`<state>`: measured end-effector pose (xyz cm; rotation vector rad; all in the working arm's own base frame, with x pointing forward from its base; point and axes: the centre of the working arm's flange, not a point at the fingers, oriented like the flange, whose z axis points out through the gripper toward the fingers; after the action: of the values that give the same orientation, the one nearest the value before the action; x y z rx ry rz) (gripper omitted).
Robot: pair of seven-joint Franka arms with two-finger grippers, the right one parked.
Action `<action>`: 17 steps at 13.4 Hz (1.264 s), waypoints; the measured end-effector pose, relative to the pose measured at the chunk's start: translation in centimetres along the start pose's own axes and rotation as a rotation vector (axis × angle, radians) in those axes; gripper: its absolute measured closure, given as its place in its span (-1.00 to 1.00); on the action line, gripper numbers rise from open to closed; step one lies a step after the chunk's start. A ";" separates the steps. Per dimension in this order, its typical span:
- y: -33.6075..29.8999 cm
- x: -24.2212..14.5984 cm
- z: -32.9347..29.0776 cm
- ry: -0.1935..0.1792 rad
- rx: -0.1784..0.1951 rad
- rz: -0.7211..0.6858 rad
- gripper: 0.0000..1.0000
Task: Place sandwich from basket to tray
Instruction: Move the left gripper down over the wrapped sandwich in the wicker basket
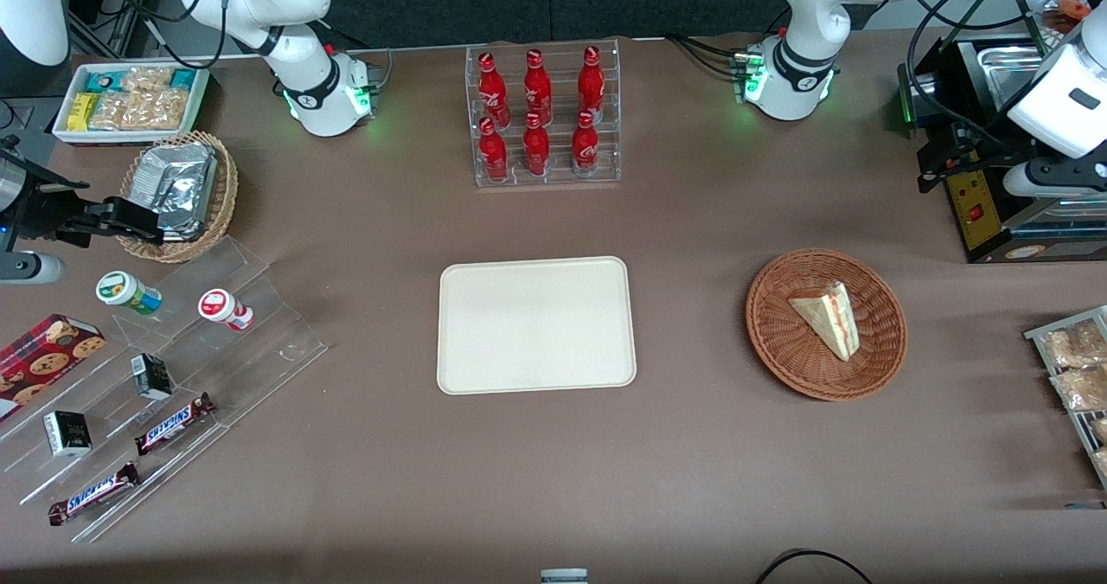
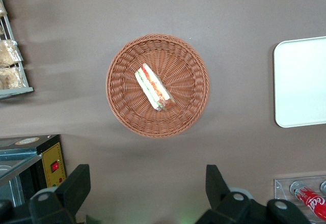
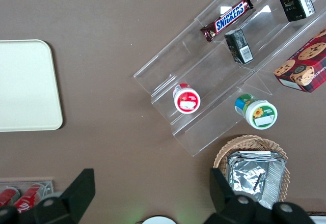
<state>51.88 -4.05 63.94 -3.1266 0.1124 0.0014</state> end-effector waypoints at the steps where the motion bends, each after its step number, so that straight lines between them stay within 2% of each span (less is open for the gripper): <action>1: 0.0 0.0 0.0 0.000 0.000 0.000 -1.00; 5: 0.0 0.0 0.0 -0.001 0.000 -0.004 -1.00; 7: 0.0 0.0 0.4 -0.014 0.000 -0.054 -1.00; 9: 0.0 0.4 1.9 -0.046 0.004 -0.188 -1.00; 11: 0.3 2.1 5.5 -0.098 0.015 -0.293 -1.00; 14: 0.9 5.0 12.6 -0.155 0.027 -0.322 -1.00; 15: 1.0 5.6 14.8 -0.161 0.029 -0.332 -1.00; 17: 1.1 6.5 19.4 -0.130 0.025 -0.372 -1.00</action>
<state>58.32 -5.35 44.55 -3.0585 -0.4640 0.1971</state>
